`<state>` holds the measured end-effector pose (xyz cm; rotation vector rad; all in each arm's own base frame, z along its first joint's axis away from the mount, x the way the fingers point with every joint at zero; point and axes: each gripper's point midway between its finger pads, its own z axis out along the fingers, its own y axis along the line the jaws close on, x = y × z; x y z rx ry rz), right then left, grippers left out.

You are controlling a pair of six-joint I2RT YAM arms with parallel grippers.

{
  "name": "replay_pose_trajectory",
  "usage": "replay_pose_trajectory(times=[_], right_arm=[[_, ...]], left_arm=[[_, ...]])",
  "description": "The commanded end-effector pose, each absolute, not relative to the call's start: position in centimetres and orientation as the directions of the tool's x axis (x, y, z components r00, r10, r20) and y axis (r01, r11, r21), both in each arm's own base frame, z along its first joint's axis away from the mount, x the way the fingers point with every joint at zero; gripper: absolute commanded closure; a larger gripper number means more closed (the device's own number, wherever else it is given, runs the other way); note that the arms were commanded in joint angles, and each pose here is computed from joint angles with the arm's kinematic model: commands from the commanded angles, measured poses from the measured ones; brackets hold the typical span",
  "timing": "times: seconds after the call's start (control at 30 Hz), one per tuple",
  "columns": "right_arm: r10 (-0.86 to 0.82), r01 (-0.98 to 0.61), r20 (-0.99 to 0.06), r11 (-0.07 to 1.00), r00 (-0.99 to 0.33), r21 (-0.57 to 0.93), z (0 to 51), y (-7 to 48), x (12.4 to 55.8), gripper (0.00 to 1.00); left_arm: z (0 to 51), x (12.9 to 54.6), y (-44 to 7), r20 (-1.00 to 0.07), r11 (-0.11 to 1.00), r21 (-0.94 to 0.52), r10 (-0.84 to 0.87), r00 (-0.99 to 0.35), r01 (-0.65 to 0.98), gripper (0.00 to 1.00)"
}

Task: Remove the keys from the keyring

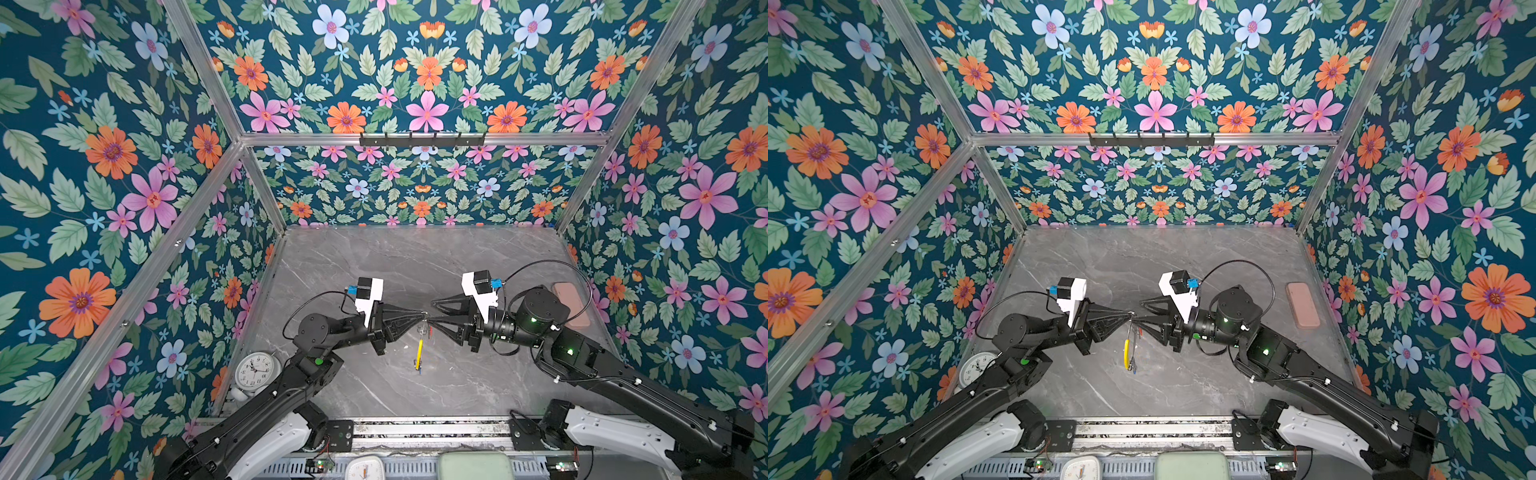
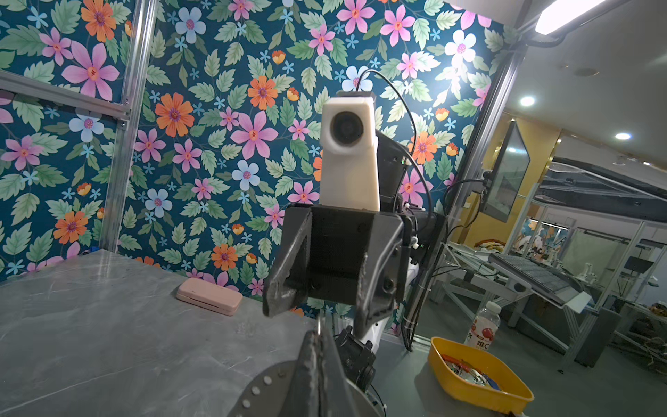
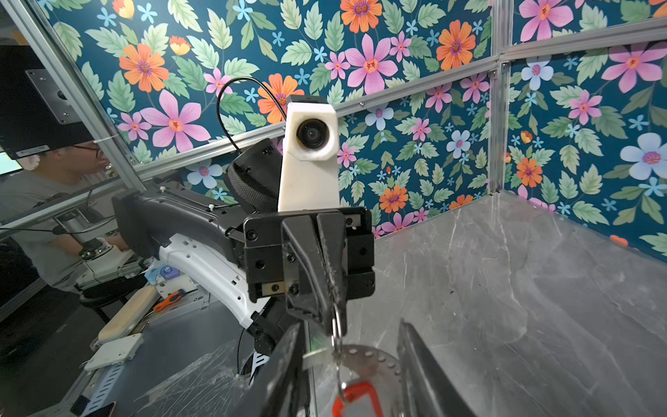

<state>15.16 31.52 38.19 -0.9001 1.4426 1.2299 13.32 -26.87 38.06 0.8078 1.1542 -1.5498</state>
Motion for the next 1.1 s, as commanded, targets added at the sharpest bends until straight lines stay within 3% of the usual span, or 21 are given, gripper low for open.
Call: replay_pose_trajectory(times=[0.0,1.07], right_arm=[[0.102,-0.956,-0.968,0.163,-0.230,0.244,39.24,31.84,14.75,0.61],[0.085,-0.956,-0.964,0.134,-0.250,0.260,38.64,32.16,14.38,1.00]], left_arm=[[39.63,13.02,-26.24,-0.891,-0.052,-0.239,-0.385,-0.240,0.970,1.00],[39.56,13.54,-26.45,-0.878,-0.056,-0.265,-0.398,-0.265,0.963,1.00]])
